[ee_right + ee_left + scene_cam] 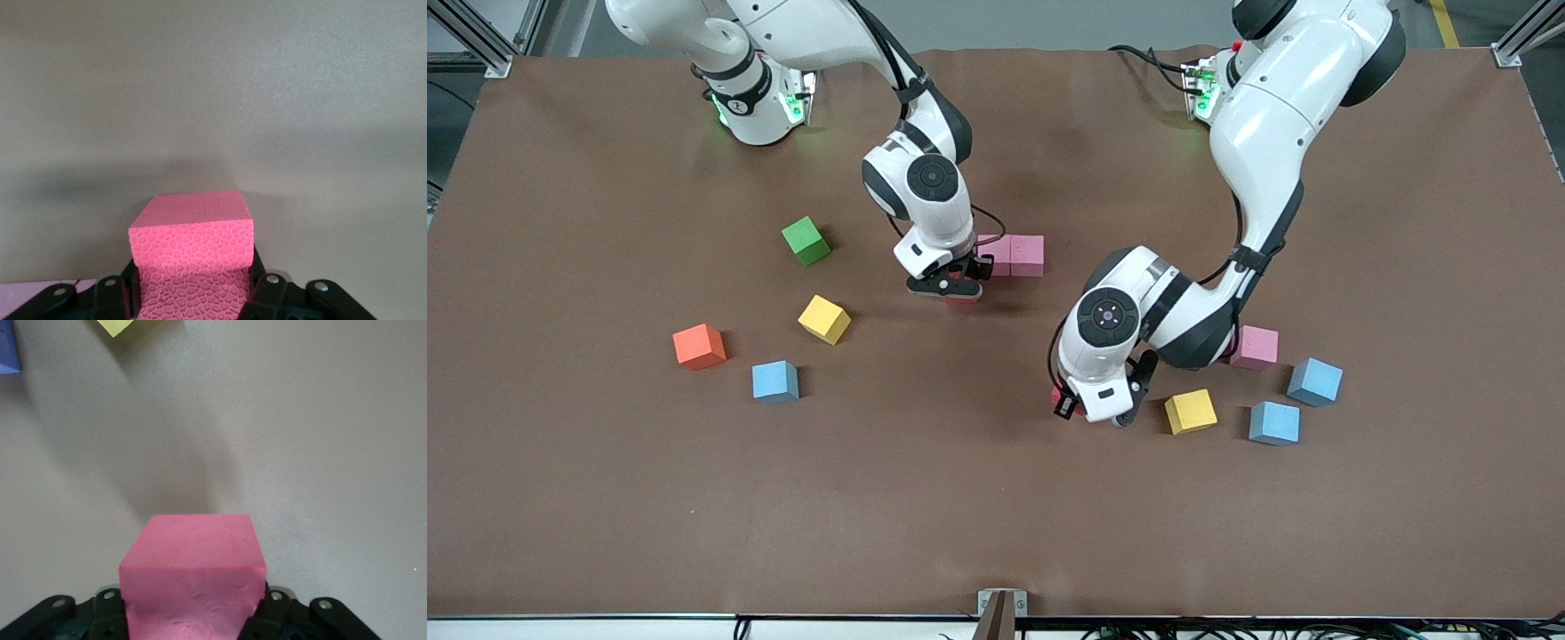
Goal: Arrange 11 blocks into digit 3
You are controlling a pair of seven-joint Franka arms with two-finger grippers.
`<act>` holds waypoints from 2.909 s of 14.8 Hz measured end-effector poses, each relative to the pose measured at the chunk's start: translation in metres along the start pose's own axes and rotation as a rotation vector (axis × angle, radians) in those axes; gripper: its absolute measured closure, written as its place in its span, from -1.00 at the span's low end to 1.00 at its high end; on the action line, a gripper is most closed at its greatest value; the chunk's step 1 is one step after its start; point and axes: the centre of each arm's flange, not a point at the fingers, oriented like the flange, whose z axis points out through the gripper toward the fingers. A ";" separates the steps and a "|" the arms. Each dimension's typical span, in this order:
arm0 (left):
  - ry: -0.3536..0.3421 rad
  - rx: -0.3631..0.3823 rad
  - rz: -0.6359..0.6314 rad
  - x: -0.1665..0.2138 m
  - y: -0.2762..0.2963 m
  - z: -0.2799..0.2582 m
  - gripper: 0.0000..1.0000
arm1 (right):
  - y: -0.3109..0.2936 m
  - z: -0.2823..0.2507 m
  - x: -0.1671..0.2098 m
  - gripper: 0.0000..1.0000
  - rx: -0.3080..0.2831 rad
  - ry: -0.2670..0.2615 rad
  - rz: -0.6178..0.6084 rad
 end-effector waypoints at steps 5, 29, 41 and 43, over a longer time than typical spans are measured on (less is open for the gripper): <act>0.000 0.000 0.000 0.000 0.000 0.000 -0.22 | 0.000 0.000 0.000 -0.17 0.000 0.000 0.000; 0.001 -0.001 -0.002 0.001 0.000 0.000 -0.22 | 0.001 -0.001 0.003 -0.98 0.007 0.009 0.005; 0.002 -0.001 -0.004 0.003 0.000 0.000 -0.22 | 0.004 0.002 0.002 -1.00 -0.020 -0.011 -0.034; 0.002 -0.001 -0.004 0.003 0.000 0.000 -0.22 | 0.004 0.002 0.002 -1.00 -0.028 -0.018 -0.038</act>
